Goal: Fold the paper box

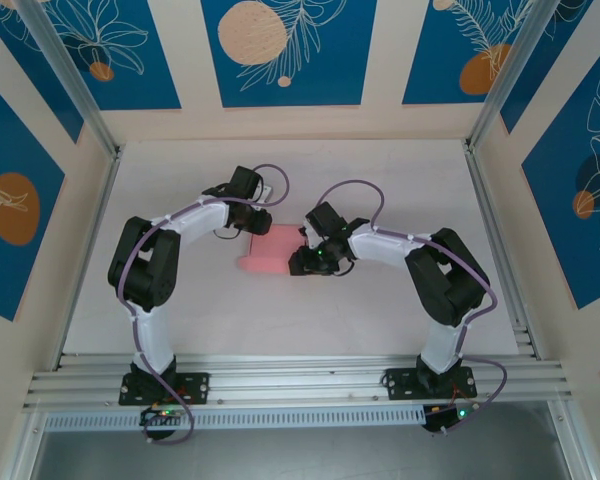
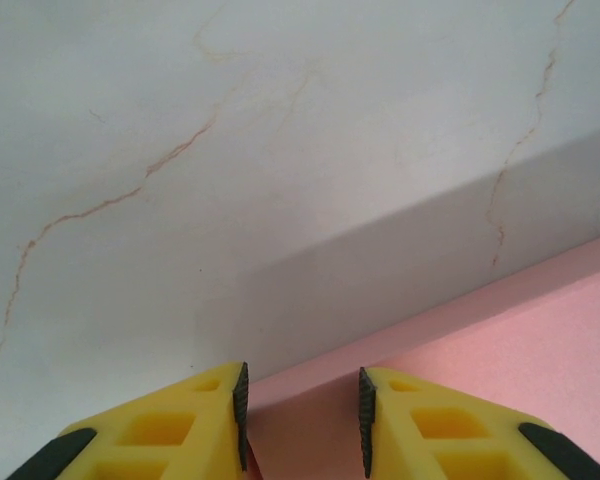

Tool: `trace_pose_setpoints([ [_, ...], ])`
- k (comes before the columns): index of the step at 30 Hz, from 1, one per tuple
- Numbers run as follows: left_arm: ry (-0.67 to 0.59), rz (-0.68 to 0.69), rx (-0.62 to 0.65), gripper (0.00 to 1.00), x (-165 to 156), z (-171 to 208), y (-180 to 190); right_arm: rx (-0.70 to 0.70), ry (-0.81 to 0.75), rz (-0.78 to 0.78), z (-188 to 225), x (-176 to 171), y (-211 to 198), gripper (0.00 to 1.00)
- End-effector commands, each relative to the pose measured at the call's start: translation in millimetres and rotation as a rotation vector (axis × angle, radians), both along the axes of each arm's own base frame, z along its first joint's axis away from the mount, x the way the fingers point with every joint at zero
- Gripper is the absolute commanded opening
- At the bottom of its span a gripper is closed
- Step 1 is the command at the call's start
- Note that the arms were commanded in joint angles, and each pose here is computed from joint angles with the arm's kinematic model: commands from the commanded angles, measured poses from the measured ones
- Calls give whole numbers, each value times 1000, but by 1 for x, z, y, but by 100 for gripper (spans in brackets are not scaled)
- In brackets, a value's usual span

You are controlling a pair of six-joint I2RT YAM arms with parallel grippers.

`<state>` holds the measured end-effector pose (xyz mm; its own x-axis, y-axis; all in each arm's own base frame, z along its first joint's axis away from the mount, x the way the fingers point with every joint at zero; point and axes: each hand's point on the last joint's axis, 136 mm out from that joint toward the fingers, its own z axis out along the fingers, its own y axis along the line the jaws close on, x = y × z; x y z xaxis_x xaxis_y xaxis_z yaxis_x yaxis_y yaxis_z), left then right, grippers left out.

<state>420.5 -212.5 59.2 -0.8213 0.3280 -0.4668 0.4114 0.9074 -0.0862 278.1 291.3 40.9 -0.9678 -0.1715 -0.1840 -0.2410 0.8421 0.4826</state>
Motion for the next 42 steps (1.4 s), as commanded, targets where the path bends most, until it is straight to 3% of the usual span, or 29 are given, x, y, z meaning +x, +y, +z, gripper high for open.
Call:
trace_pose_setpoints([
  [1, 194, -5, 110, 32, -41, -53, 15, -6, -42, -21, 8, -2, -9, 55],
  [12, 199, -5, 112, 31, -41, -54, 15, -2, -75, -26, 13, 9, -1, 58],
  [17, 197, -4, 113, 31, -40, -53, 15, -64, -91, -38, 23, 2, -13, 62],
  [24, 189, 1, 108, 31, -39, -52, 15, -105, -227, -77, 54, -12, -38, 61],
  [30, 191, -1, 105, 31, -39, -51, 14, -163, -228, -262, 45, 5, -68, 39],
  [36, 185, -4, 108, 31, -38, -49, 14, -28, -113, -374, 21, 27, -72, 15],
  [42, 190, 0, 104, 31, -38, -52, 13, 119, -119, -347, 19, 42, -50, 12],
])
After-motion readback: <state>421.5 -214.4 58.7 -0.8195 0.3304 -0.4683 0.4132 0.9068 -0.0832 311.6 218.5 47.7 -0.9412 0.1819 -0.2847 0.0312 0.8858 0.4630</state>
